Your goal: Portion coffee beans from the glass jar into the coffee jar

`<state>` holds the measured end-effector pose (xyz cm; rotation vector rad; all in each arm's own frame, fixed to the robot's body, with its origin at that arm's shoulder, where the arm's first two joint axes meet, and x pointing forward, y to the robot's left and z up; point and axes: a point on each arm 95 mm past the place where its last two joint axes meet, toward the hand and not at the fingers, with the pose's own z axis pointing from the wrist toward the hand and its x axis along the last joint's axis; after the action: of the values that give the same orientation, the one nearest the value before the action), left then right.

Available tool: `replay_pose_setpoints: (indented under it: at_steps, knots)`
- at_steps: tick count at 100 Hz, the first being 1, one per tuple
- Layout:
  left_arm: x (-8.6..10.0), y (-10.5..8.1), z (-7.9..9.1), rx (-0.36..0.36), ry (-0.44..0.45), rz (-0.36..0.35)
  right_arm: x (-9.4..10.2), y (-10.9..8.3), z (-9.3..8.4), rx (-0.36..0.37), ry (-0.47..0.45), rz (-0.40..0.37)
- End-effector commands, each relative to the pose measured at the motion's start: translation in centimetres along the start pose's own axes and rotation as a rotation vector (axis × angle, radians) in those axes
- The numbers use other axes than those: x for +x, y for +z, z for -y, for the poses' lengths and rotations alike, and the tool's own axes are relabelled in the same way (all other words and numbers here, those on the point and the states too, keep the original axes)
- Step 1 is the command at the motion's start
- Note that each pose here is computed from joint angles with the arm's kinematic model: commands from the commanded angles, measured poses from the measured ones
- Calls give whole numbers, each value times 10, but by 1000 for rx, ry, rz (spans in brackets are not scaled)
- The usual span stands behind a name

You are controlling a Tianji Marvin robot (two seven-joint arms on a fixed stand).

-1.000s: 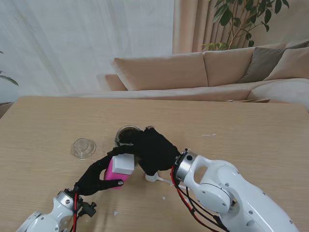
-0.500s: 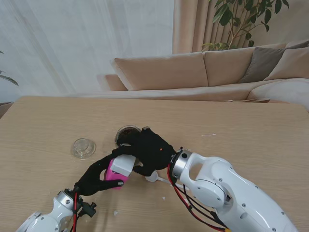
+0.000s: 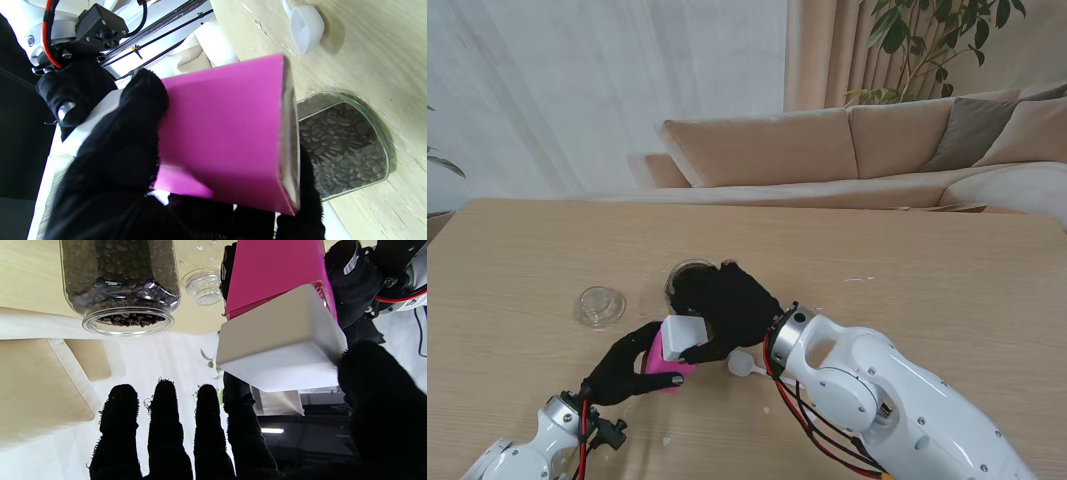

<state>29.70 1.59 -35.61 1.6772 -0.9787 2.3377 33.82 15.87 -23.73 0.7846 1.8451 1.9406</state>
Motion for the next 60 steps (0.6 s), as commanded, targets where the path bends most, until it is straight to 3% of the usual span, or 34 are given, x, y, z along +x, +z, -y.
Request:
replay_pose_setpoints:
  at_steps: [1,27,60]
  knots:
    - [3,0,-4,-8,-6,-9,3,3,4,5,10,3]
    - [2,0,-3,-6,-8,-10,4,4,2,13,23,17]
    - [2,1,-3,-6,-6,-3,3,-24,-5,-3,28,3]
